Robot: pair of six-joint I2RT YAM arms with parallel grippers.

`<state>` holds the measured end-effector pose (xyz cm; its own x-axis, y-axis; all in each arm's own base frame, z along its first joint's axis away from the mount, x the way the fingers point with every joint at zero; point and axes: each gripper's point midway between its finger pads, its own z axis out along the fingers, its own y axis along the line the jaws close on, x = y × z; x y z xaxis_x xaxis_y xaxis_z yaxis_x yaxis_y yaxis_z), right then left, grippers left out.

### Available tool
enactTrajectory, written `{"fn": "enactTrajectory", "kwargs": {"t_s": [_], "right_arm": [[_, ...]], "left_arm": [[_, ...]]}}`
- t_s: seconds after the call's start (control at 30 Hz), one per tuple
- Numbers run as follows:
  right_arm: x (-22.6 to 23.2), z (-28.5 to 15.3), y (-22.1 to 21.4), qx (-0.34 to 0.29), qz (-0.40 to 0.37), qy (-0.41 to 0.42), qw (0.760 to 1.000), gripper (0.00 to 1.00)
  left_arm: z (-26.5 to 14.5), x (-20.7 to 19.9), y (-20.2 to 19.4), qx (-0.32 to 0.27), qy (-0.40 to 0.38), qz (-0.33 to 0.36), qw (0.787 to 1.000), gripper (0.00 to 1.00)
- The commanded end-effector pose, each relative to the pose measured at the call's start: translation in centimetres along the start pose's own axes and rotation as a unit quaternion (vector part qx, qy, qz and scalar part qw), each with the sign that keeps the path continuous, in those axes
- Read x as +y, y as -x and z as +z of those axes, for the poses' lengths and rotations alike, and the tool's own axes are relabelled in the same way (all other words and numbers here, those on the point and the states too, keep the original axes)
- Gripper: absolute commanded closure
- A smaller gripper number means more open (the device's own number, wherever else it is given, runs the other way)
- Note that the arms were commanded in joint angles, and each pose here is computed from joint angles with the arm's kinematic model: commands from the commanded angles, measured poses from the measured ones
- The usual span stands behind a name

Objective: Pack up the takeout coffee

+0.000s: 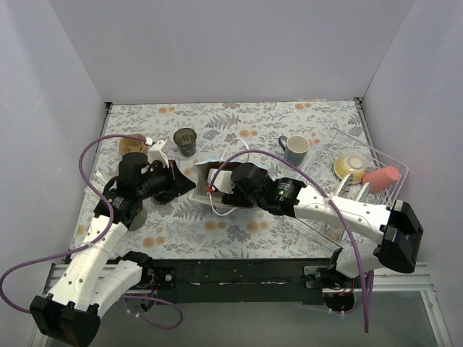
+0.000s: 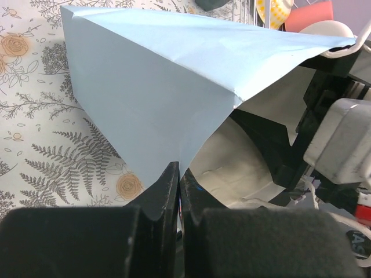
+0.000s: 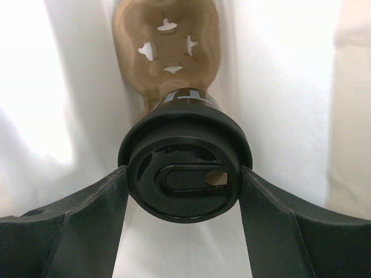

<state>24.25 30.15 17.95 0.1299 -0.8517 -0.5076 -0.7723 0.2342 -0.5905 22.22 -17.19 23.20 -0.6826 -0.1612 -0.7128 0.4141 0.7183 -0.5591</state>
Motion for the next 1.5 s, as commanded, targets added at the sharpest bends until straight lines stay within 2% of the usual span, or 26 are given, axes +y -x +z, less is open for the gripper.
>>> {"fn": "enactTrajectory", "kwargs": {"t_s": [0.0, 0.1, 0.37, 0.8, 1.2, 1.47], "right_arm": [[-2.1, -1.3, 0.8, -0.013, -0.018, -0.027, 0.999, 0.71], [-2.0, -1.3, 0.3, -0.003, -0.033, -0.023, 0.999, 0.71], [-2.6, -1.2, -0.9, -0.009, -0.056, -0.043, 0.997, 0.71], [-3.0, 0.6, -2.6, 0.001, -0.09, -0.036, 0.995, 0.72], [-2.3, 1.4, -2.2, -0.022, -0.109, -0.028, 0.993, 0.75], [-2.3, 2.1, -2.2, -0.016, -0.12, -0.026, 0.992, 0.75]], "left_arm": [[-0.1, 0.3, 0.2, -0.014, 0.002, 0.012, 1.0, 1.0], [-0.2, 0.1, 0.4, -0.019, -0.001, 0.021, 1.0, 1.0], [-0.5, -0.9, 1.8, -0.079, -0.037, 0.084, 0.993, 1.0], [-0.3, -1.9, 0.7, -0.073, -0.086, 0.117, 0.987, 1.0], [0.0, -1.8, -0.1, -0.051, -0.092, 0.121, 0.987, 1.0], [0.2, -1.9, 0.2, -0.049, -0.092, 0.117, 0.988, 1.0]]}}
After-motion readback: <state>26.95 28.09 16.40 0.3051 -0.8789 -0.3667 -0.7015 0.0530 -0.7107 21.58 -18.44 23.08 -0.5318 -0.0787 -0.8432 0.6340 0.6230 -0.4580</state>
